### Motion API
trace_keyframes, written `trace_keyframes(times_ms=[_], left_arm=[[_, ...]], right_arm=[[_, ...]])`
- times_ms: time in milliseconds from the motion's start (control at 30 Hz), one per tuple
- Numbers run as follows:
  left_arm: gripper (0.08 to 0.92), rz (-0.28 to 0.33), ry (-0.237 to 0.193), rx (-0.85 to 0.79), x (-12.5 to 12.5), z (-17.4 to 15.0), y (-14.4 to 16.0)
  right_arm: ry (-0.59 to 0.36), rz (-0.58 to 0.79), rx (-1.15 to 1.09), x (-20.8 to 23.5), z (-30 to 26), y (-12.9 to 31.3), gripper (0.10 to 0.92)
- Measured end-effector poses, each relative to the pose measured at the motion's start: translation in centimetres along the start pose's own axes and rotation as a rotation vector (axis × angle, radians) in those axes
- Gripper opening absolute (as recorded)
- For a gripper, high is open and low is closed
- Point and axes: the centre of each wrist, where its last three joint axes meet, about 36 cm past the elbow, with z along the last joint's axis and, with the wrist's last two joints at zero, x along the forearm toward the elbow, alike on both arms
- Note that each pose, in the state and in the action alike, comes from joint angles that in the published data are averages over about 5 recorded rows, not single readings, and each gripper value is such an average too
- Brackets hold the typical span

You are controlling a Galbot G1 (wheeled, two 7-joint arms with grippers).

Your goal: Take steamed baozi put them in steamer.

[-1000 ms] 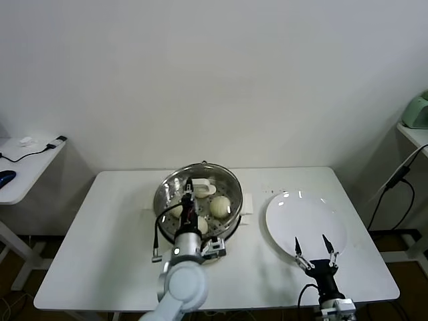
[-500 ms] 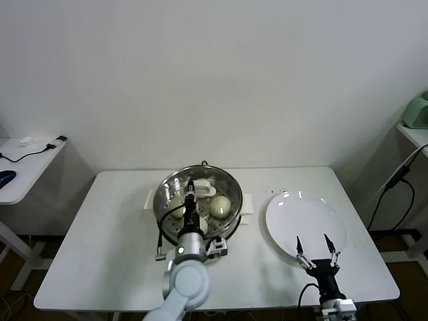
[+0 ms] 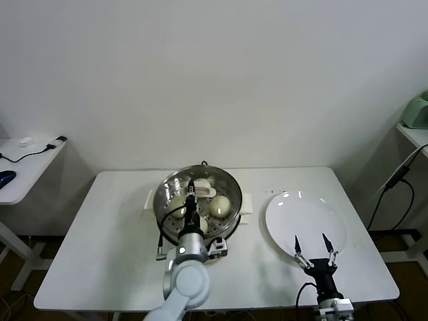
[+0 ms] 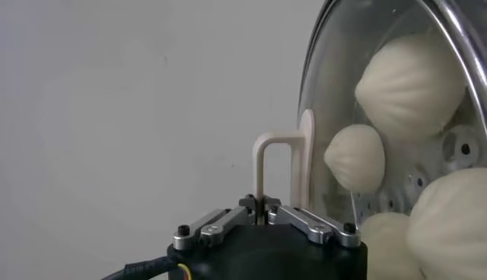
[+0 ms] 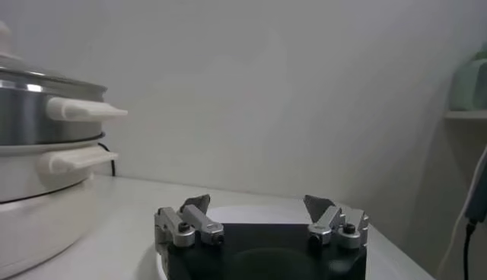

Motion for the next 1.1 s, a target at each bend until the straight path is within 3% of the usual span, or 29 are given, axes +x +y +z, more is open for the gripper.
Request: trace_keyframes(times_ms=[200,633,900,1100], left_arm=[[0.173,0.008,-0.004,0.004,0.1,0.3,0.1],[0.540,0.023,-0.046,0.089,1.8,1.3,1.9],[0.769,0.014,-0.126,0.223,3.0,3.7,4.0],[0.821,0.028,-0.195,0.416,3.4,6.9,5.4]], right_arm=[[-0.006,-0.006,-0.002,0.0,-0.2,0.1,0.823],[-0.003,-0.027,-0.006,-0.4,-0.5,0.9,0.823],[0.004,-0.039,-0.010,-0.4,-0.5,1.2,0.823],[-0.008,-0.046,-0.019,-0.5,-0.8,1.2,0.823]])
